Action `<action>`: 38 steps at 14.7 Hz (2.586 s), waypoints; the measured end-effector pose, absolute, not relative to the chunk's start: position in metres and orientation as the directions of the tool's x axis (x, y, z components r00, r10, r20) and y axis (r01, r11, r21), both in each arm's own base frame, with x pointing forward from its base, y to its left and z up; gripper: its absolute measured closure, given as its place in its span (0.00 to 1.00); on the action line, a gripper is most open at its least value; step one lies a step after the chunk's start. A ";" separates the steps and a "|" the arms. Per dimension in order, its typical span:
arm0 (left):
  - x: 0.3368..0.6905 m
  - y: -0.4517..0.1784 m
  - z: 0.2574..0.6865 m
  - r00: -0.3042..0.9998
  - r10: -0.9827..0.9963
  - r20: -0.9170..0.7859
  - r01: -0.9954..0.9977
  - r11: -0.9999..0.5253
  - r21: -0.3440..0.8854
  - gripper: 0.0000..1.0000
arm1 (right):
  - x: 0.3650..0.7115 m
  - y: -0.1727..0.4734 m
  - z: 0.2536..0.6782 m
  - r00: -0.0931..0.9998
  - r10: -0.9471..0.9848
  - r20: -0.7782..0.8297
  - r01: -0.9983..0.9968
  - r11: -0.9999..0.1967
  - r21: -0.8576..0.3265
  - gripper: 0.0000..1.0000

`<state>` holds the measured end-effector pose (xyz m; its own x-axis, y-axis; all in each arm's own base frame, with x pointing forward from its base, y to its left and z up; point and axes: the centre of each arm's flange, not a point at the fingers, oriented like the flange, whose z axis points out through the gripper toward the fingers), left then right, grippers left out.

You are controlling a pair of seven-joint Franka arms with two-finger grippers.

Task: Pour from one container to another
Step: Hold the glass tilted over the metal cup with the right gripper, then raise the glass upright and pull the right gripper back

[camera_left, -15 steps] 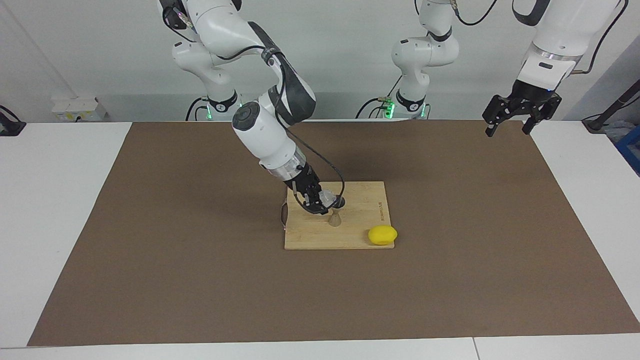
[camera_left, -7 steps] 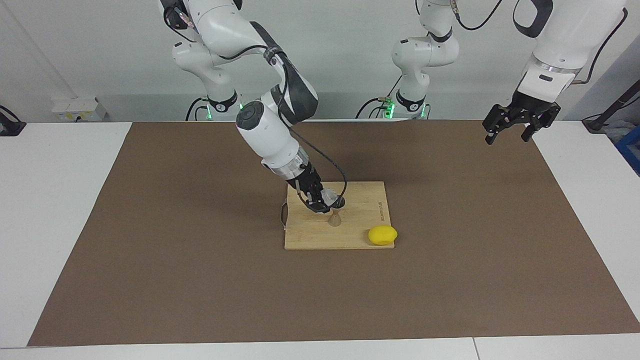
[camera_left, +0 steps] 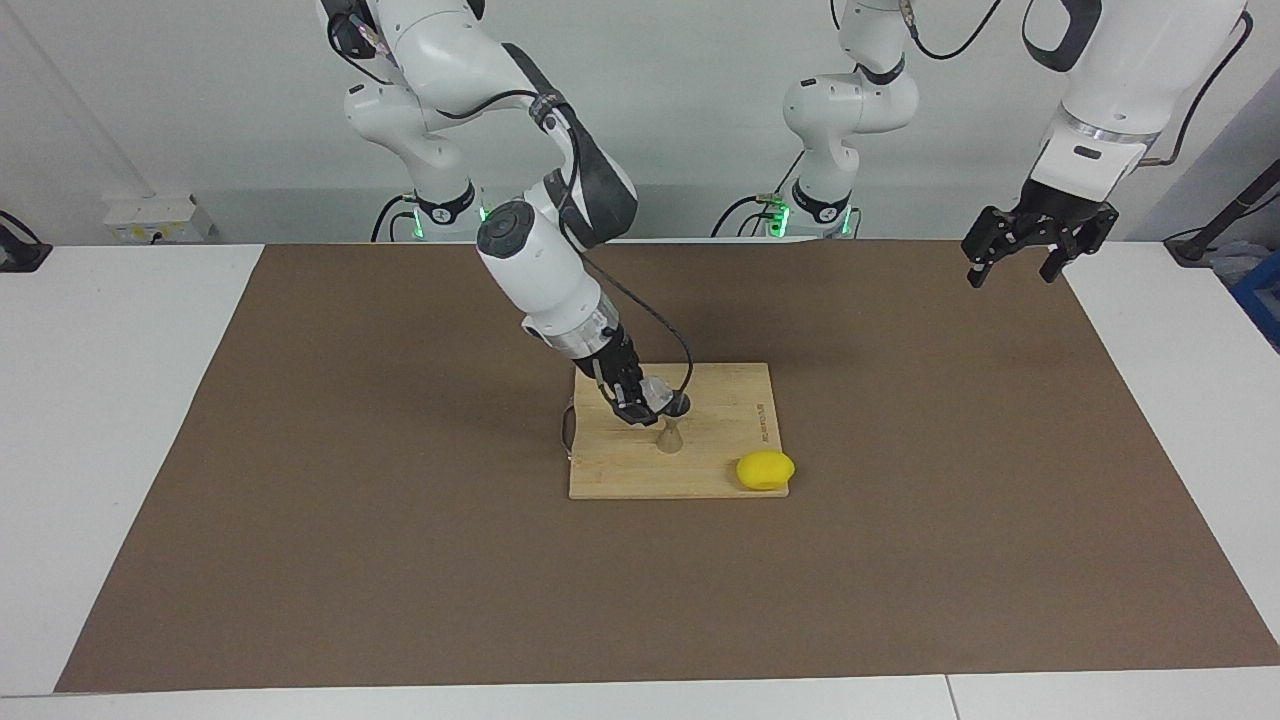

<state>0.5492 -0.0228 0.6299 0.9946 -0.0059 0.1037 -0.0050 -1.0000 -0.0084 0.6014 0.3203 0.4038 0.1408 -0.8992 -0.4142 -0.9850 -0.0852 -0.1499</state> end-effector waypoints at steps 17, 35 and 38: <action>0.549 -0.023 0.630 0.995 -0.006 0.103 -0.005 -1.000 -0.008 0.00 | 0.608 0.315 0.412 0.073 -0.873 -0.482 -0.992 -0.014 -0.124 0.49; 0.549 -0.022 0.630 0.995 -0.005 0.103 -0.004 -1.000 -0.008 0.00 | 0.661 0.137 0.428 -0.160 -0.586 -0.794 -0.971 0.240 0.019 0.49; 0.549 -0.022 0.630 0.995 -0.004 0.103 -0.004 -1.000 -0.008 0.00 | 0.661 0.090 0.417 -0.150 -0.536 -0.831 -0.973 0.227 0.030 0.49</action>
